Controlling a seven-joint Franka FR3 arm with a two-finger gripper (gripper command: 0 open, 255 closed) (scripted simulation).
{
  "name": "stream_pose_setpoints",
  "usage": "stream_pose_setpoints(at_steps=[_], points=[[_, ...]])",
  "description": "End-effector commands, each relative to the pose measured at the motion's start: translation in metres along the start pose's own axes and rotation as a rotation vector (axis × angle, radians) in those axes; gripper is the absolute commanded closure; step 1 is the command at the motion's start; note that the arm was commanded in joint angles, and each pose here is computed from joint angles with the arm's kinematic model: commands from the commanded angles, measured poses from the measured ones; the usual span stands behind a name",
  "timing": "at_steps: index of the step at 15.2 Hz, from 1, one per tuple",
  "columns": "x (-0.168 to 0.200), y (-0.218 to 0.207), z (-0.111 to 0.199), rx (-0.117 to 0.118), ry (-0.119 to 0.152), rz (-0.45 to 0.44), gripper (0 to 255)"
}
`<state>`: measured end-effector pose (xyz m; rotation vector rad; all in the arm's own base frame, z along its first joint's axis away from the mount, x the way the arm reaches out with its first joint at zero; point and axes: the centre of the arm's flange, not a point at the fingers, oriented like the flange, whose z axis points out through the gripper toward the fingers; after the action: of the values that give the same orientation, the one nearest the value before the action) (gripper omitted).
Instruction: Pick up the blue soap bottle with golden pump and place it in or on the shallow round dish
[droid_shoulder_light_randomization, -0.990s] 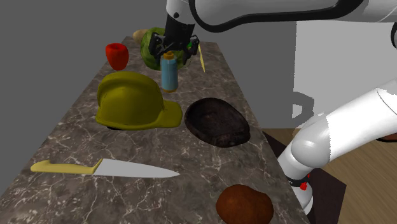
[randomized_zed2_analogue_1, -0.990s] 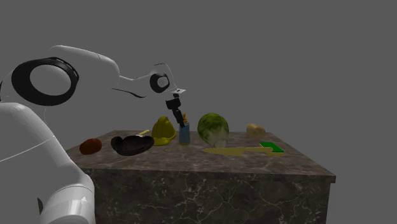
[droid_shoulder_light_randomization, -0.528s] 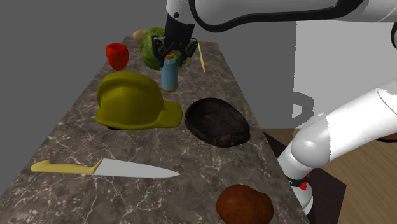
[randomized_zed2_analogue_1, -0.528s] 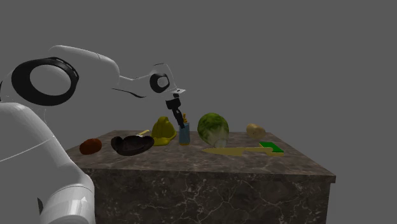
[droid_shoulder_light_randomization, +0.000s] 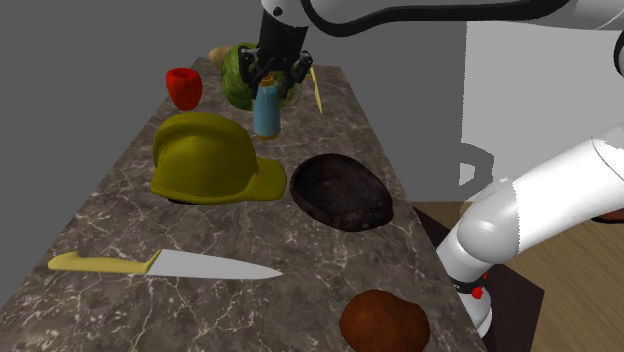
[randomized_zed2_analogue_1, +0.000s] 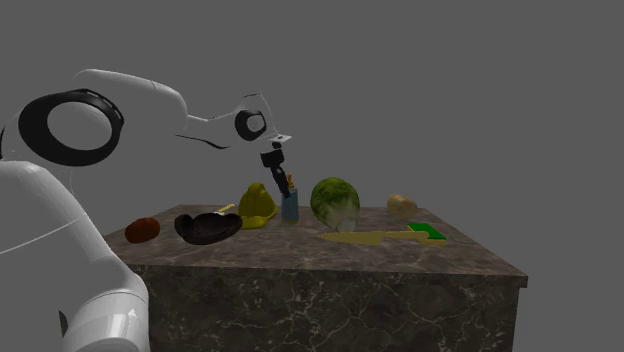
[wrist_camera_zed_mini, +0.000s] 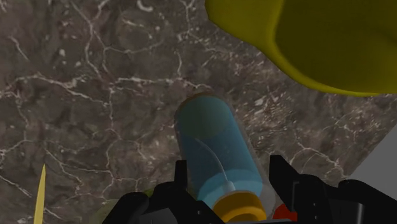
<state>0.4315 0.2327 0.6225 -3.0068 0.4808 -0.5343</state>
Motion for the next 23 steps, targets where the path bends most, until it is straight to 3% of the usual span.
stream_pose_setpoints(at_steps=[1,23], points=[[0.003,-0.002,-0.01,0.0,0.0,0.0,255],[0.042,-0.014,-0.119,0.0,0.0,0.0,255]])
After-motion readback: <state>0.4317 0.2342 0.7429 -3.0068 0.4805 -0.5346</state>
